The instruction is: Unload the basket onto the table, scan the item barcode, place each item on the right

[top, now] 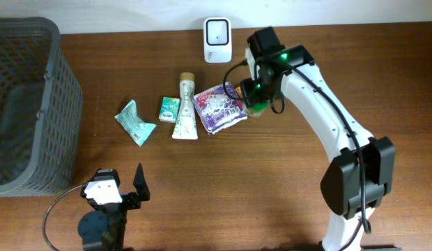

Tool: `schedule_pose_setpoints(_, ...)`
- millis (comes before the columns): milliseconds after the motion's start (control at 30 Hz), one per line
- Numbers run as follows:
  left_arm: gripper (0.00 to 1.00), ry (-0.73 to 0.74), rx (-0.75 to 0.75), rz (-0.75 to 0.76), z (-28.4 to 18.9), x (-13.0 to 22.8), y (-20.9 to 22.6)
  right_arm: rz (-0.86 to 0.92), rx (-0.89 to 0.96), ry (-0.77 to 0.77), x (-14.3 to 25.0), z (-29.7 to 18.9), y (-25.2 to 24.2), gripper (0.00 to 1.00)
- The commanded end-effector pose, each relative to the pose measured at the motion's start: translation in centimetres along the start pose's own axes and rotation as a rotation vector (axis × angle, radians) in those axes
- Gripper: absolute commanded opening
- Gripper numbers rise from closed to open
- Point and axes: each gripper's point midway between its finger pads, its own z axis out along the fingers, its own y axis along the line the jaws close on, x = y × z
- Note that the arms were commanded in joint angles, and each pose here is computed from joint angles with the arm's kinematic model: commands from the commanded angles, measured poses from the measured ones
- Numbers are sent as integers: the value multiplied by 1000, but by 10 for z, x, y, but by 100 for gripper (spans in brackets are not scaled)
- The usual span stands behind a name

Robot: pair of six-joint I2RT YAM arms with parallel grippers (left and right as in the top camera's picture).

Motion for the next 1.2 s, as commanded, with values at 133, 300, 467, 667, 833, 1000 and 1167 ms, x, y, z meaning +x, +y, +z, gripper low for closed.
schedule_pose_setpoints(133, 99, 2, -11, -10, 0, 1, 2, -83, 114, -177, -46, -19, -14, 55)
schedule_pose_setpoints(300, 99, 2, -11, -10, 0, 1, 2, -31, 305, -386, -94, -38, -36, 54)
schedule_pose_setpoints(467, 99, 2, -11, -10, 0, 1, 2, 11, 350, -611, -143, -58, -38, 51)
schedule_pose_setpoints(667, 99, 2, -11, -10, 0, 1, 2, -123, 398, -767, -186, -56, -30, 51)
schedule_pose_setpoints(833, 99, 2, -11, -10, 0, 1, 2, -368, 540, -796, -205, -42, -14, 51)
schedule_pose_setpoints(1000, 99, 2, -11, -10, 0, 1, 2, -578, 738, -793, -218, -24, 3, 51)
schedule_pose_setpoints(1167, 99, 2, -11, -10, 0, 1, 2, -641, 779, -804, -222, -4, 19, 50)
